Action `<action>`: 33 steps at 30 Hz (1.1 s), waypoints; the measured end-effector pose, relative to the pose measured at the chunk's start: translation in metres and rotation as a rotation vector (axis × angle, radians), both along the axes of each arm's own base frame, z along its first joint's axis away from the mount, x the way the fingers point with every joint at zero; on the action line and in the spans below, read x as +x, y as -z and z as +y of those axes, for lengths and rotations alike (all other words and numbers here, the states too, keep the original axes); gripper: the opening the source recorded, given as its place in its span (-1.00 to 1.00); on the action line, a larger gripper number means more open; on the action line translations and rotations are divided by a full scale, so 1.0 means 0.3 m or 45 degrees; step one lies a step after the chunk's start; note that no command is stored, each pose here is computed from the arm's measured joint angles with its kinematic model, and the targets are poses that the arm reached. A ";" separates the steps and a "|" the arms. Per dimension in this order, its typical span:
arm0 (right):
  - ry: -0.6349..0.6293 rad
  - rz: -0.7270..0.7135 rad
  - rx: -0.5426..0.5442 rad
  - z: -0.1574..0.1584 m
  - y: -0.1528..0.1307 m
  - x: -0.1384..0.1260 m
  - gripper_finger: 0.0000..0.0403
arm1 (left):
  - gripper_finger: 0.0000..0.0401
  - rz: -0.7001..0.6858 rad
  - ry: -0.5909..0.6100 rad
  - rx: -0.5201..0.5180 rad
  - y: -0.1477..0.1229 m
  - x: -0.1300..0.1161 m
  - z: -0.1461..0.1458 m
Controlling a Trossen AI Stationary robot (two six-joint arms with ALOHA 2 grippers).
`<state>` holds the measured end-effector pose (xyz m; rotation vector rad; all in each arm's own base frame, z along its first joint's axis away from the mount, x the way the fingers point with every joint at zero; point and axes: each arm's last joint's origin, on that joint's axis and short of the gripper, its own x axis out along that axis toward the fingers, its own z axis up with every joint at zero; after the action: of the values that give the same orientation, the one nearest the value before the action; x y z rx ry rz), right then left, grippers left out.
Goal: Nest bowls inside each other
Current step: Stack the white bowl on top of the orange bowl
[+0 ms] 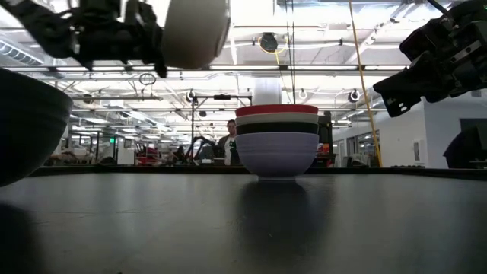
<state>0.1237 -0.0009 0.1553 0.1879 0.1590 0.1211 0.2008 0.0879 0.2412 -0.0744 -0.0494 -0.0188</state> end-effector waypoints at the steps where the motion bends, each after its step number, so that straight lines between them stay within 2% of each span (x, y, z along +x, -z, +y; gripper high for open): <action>1: 0.000 0.000 0.000 0.000 0.000 0.000 -1.00 | -0.97 0.010 0.012 -0.006 -0.004 0.018 0.013; 11: 0.001 0.006 0.010 0.000 0.001 0.000 -1.00 | -0.97 0.153 0.130 -0.087 -0.056 0.222 0.164; 21: 0.003 0.014 0.020 0.000 0.003 0.000 -1.00 | -0.98 0.515 0.163 -0.171 -0.125 0.417 0.302; 26: 0.003 0.016 0.019 0.000 0.003 -0.001 -1.00 | -0.98 0.674 0.193 -0.192 -0.145 0.508 0.338; 33: 0.002 0.023 0.012 0.000 0.005 -0.001 -1.00 | -0.98 0.900 0.209 -0.244 -0.115 0.628 0.352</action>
<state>0.1234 -0.0009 0.1537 0.1984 0.1764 0.1188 0.3891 0.1935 0.2756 -0.2723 0.6625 -0.1505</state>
